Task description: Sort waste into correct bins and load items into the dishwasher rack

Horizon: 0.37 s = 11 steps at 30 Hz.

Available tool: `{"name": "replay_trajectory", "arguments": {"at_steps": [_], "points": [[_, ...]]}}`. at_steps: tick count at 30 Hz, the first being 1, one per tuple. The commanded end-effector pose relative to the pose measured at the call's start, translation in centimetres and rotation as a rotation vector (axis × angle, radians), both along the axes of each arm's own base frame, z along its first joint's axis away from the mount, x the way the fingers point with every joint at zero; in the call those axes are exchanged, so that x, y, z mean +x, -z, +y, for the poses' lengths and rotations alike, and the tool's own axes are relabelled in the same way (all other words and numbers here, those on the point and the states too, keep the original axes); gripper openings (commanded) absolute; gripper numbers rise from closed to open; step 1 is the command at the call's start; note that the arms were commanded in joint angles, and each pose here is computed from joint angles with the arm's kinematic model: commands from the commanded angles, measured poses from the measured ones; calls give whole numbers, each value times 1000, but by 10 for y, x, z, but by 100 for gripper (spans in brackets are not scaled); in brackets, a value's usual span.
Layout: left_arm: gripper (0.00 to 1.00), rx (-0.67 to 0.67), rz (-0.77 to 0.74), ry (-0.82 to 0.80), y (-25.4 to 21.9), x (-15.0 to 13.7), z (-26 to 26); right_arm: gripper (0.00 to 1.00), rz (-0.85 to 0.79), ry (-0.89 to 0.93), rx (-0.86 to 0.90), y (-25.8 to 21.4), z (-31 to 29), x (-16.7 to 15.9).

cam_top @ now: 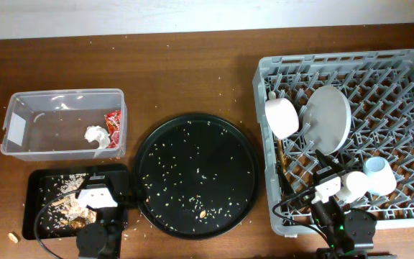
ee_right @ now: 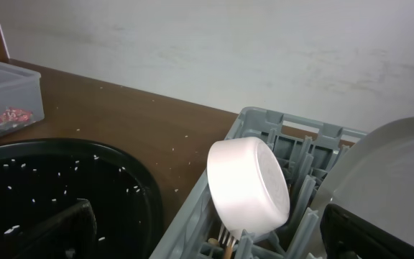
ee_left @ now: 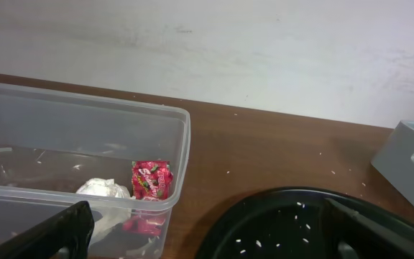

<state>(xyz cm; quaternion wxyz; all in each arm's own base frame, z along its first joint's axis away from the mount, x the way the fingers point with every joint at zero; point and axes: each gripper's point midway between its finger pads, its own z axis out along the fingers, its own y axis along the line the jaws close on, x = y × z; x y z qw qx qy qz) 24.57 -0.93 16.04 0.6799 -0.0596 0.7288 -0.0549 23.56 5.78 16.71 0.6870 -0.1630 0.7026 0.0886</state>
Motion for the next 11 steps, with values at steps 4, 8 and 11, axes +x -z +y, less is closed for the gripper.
{"name": "replay_trajectory", "arguments": {"at_steps": [4, 8, 11], "points": [[99, 23, -5, 7, 1, 0, -1, 99, 0, -3, -3, 3, 0, 0], [99, 23, -4, 7, 1, 0, -1, 99, 0, -3, -3, 3, 0, 0], [99, 23, -2, 7, 1, 0, -1, 99, 0, -3, -3, 3, 0, 0]]}}
